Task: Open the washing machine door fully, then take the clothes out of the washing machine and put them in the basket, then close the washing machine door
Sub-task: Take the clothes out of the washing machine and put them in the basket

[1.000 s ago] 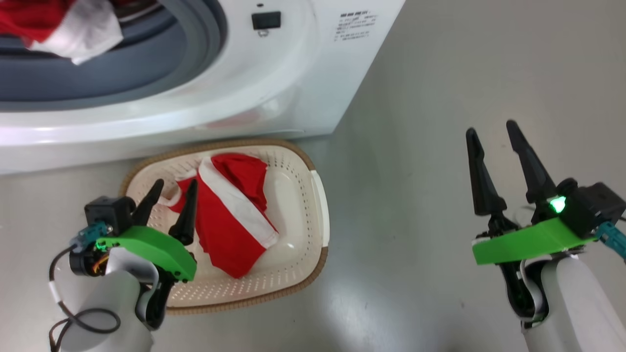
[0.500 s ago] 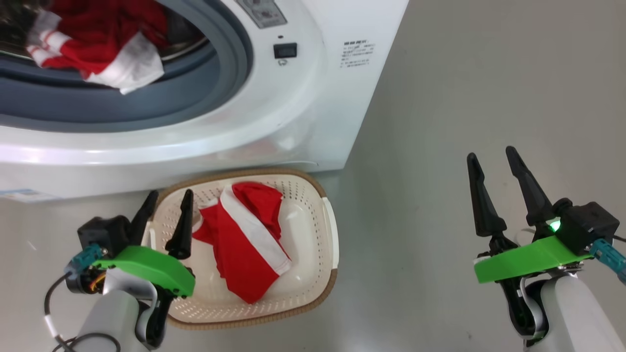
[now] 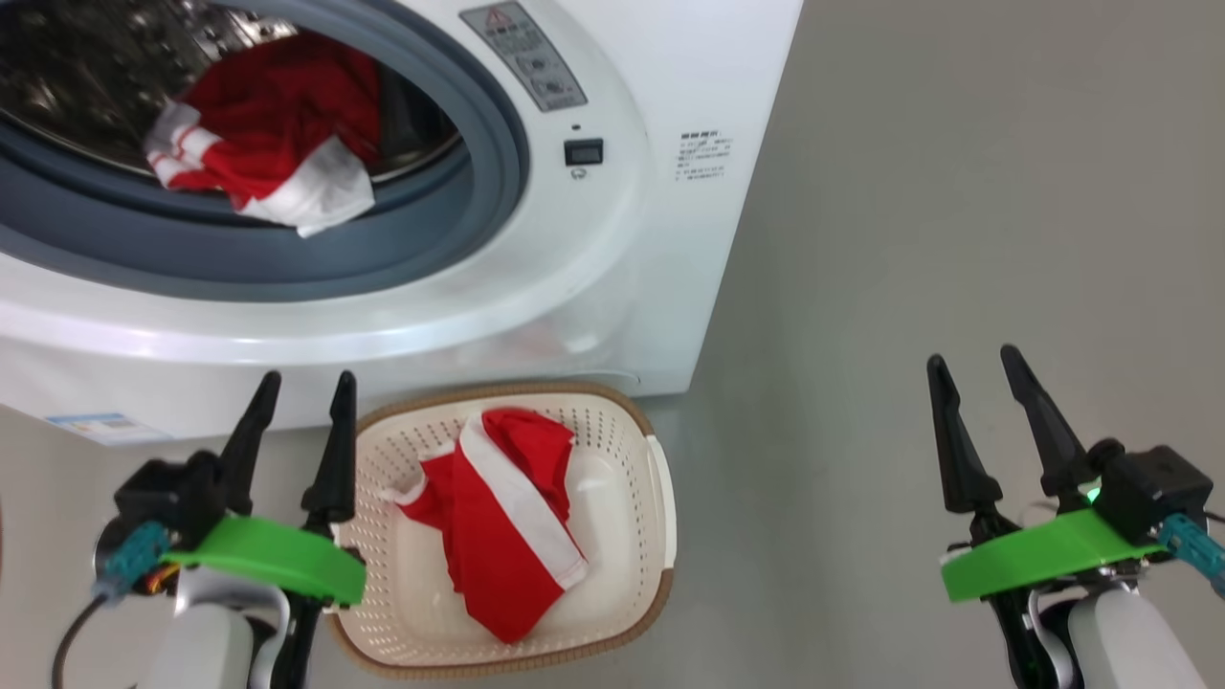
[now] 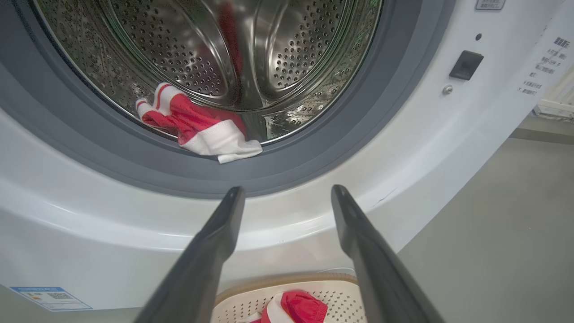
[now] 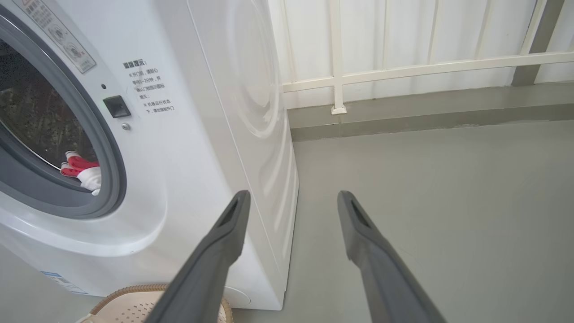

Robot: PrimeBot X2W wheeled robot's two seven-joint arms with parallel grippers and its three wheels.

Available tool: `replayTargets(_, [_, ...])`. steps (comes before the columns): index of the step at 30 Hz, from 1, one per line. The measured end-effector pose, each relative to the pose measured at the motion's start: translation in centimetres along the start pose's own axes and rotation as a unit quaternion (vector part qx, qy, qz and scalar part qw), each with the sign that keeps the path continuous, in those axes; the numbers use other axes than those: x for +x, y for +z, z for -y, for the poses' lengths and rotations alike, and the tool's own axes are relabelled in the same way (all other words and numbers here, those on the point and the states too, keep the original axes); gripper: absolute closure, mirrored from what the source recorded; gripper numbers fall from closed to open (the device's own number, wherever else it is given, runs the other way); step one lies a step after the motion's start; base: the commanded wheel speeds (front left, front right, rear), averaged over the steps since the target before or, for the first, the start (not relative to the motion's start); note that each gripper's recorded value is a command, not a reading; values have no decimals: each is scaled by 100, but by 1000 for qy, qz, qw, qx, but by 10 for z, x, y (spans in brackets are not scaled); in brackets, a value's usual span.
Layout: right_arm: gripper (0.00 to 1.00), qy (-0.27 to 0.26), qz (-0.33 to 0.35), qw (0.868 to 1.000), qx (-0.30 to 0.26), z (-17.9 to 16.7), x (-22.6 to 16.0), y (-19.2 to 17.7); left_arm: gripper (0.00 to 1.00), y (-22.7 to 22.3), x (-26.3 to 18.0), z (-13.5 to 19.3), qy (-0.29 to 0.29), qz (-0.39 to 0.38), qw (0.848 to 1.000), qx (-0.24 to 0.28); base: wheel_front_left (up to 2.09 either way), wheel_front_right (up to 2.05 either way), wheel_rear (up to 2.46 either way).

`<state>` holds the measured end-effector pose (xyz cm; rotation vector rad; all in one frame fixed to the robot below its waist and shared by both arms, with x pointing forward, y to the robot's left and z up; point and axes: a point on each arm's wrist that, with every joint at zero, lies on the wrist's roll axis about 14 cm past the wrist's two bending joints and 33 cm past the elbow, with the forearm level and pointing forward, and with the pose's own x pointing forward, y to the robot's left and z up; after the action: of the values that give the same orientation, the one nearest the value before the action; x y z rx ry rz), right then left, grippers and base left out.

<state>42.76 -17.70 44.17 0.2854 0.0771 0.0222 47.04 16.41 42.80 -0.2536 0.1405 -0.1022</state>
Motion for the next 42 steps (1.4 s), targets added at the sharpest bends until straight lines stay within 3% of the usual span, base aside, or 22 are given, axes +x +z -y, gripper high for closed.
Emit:
replayTargets(20, [0,-11,7,1000,2,3,-37,9,0,46,-69,-19,44,79,996,21,0,0,0])
replayTargets(42, [0,-15,-5,1000,3,6,-33,0,0,30,-63,-18,45,56,997,20,0,0,0])
